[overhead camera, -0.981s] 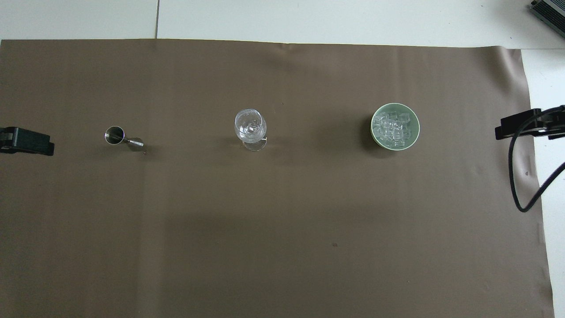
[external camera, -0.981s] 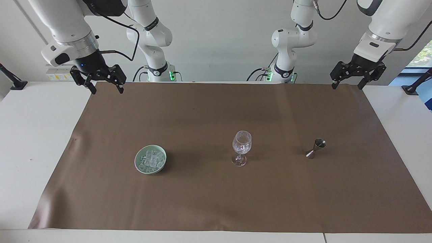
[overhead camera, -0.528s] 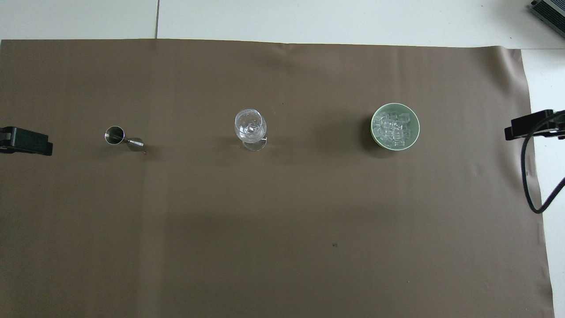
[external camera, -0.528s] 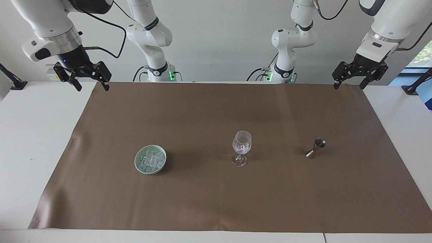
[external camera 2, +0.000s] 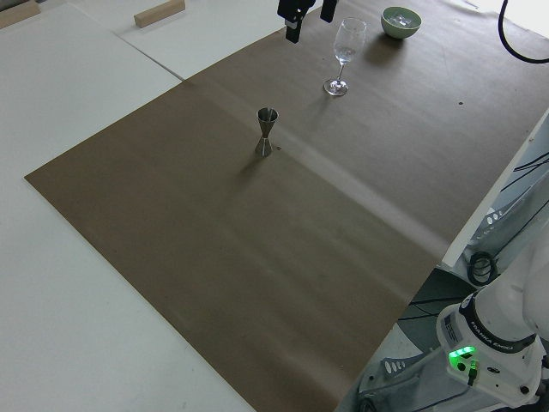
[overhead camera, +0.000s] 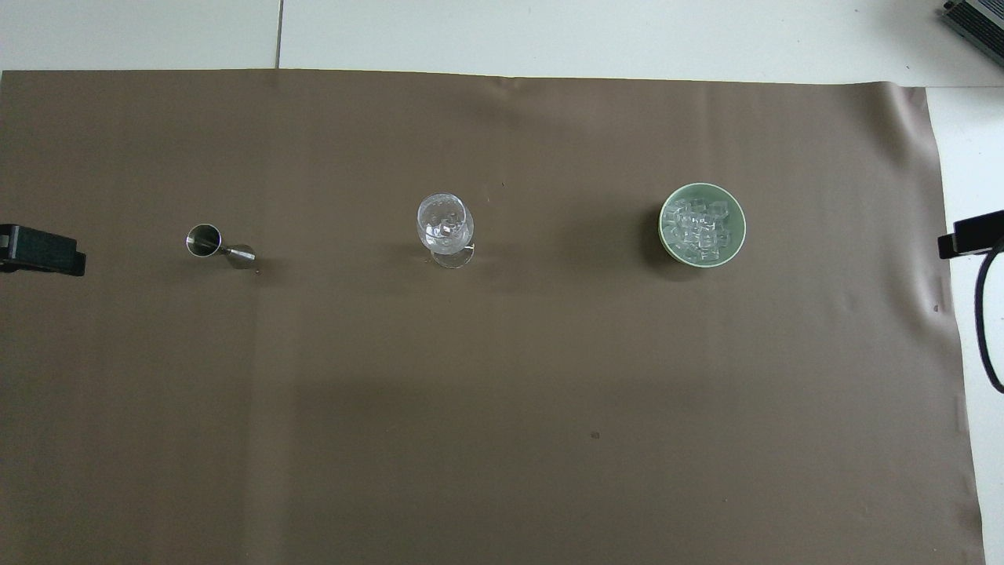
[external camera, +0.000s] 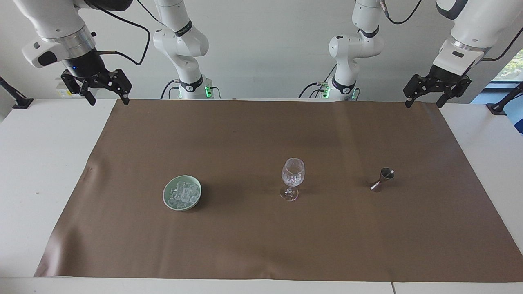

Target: Pour wine and add ice with both arms

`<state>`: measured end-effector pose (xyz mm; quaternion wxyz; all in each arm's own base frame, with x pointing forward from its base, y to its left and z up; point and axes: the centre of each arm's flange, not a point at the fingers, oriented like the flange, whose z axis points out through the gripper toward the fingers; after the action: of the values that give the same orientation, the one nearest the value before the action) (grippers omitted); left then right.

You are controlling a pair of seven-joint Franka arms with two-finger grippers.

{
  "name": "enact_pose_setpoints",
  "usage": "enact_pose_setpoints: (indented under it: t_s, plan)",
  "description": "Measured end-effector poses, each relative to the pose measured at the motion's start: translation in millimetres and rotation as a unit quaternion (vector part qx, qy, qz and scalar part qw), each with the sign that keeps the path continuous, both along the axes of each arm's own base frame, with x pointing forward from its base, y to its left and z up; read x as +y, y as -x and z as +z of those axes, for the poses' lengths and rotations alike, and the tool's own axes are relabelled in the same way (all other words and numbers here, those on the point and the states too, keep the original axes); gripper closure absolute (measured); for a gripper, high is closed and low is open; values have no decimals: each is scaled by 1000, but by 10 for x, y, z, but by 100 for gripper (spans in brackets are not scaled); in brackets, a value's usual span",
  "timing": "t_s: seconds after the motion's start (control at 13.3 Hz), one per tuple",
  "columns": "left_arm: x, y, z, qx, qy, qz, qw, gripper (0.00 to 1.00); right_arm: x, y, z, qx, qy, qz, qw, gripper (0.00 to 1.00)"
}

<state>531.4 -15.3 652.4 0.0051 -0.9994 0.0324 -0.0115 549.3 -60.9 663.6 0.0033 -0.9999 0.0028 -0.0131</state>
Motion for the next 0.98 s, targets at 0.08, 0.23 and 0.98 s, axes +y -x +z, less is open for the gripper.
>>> enact_pose_setpoints:
  t_s: [0.08, 0.23, 0.98]
  plan:
    - [0, 0, 0, 0, 0, 0, 1000, 0, -15, 2, 0, 0, 0, -1, 1000, 0]
    - [0, 0, 0, 0, 0, 0, 1000, 0, -82, 10, -1, 0, 0, -8, 1000, 0]
    - [0, 0, 0, 0, 0, 0, 1000, 0, -65, 7, -3, 0, 0, -6, 1000, 0]
